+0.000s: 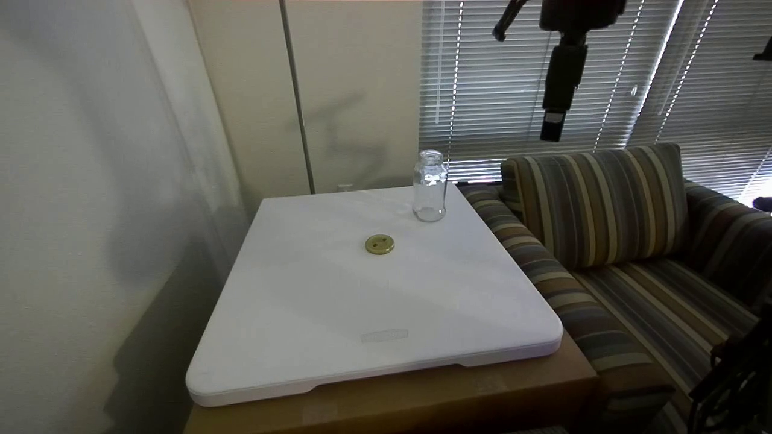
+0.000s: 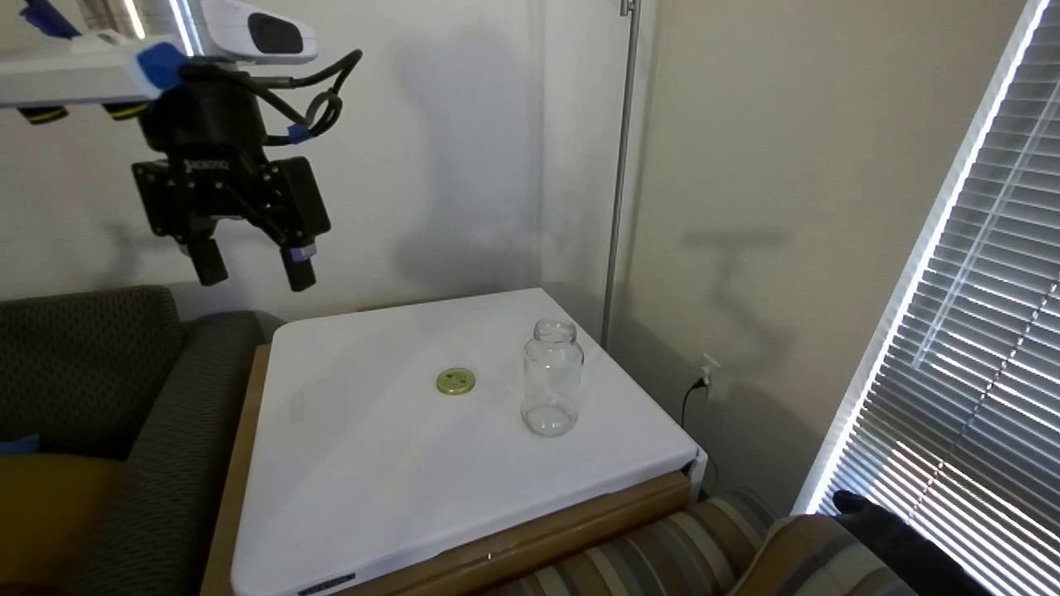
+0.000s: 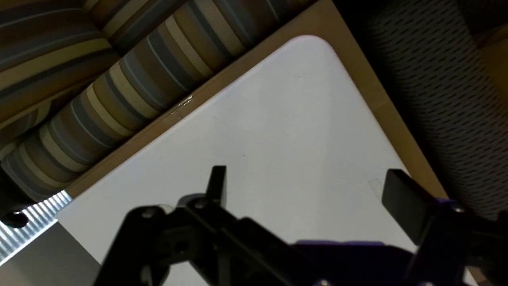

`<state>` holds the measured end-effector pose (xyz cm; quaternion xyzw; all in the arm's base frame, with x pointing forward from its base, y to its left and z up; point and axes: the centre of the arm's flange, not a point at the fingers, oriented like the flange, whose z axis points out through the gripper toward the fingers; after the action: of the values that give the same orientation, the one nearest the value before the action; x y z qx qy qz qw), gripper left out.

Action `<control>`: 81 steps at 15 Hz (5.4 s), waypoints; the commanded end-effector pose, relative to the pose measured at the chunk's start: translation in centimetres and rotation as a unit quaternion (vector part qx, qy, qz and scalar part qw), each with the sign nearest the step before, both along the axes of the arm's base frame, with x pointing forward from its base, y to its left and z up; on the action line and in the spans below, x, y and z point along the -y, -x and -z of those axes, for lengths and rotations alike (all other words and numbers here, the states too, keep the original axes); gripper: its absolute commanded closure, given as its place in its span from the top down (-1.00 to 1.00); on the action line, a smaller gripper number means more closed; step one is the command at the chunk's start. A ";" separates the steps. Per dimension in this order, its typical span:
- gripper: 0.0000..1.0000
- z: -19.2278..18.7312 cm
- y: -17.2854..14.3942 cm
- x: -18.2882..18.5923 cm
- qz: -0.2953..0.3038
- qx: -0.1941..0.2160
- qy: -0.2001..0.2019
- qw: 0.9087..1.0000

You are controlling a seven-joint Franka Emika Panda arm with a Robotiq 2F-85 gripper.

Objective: Pick the cap and put it on top of the bottle

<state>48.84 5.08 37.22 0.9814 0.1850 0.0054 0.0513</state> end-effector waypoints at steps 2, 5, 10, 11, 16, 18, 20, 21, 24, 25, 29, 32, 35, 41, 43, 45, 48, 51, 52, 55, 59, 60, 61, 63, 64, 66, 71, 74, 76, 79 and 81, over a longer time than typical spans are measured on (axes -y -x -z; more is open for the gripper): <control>1.00 2.5 -3.5 -0.6 0.016 -0.007 -0.017 1.000; 1.00 3.6 -4.8 -0.6 0.024 -0.025 -0.014 0.999; 1.00 3.0 -3.3 -0.7 0.017 -0.017 -0.011 1.000; 1.00 2.9 -3.3 -0.7 0.017 -0.017 -0.011 1.000; 1.00 3.3 -4.5 -2.2 0.011 0.020 -0.012 1.000; 1.00 3.6 -5.5 -3.6 0.001 0.021 -0.006 1.000; 1.00 4.3 -6.9 -4.7 -0.007 0.014 -0.005 1.000; 1.00 4.6 -7.7 -5.3 -0.009 0.014 -0.007 1.000; 1.00 5.4 -10.4 -6.0 -0.011 0.011 -0.017 1.000; 1.00 5.7 -11.5 -6.0 -0.007 0.013 -0.020 1.000; 1.00 6.4 -15.4 -5.9 0.009 0.014 -0.042 0.999; 1.00 7.3 -18.2 -6.3 0.018 0.019 -0.053 0.998; 1.00 7.4 -16.8 -6.5 0.017 0.028 -0.048 0.998; 1.00 8.7 -18.2 -6.8 0.019 0.024 -0.045 0.999; 1.00 9.5 -19.3 -7.2 0.017 0.025 -0.051 0.998; 1.00 10.4 -21.0 -7.6 0.015 0.021 -0.050 0.998; 1.00 12.6 -23.6 -7.3 0.016 -0.002 -0.042 0.999; 1.00 15.5 -24.0 -7.1 0.022 -0.016 -0.035 0.999; 1.00 16.4 -24.3 -7.1 0.025 -0.021 -0.034 0.999; 1.00 19.4 -24.9 -6.9 0.045 -0.031 -0.036 0.998; 1.00 21.4 -26.7 -6.1 0.063 -0.031 -0.046 0.996; 1.00 21.4 -27.5 -5.3 0.069 -0.029 -0.042 0.996; 1.00 21.3 -24.5 -6.3 0.054 -0.025 -0.041 0.997; 1.00 21.5 -24.8 -6.2 0.056 -0.023 -0.041 0.997; 1.00 21.5 -24.8 -6.4 0.055 -0.023 -0.041 0.997; 1.00 21.5 -24.7 -6.7 0.052 -0.023 -0.041 0.998; 1.00 22.2 -26.7 -6.3 0.050 -0.024 -0.043 0.998; 1.00 23.0 -28.5 -5.9 0.055 -0.009 -0.046 0.997; 1.00 23.9 -29.7 -5.7 0.060 -0.003 -0.043 0.997; 1.00 25.4 -31.1 -5.3 0.068 0.006 -0.035 0.997; 1.00 26.4 -31.8 -5.0 0.074 0.008 -0.035 0.997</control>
<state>76.99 10.37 12.50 0.9924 0.1208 0.0182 0.0139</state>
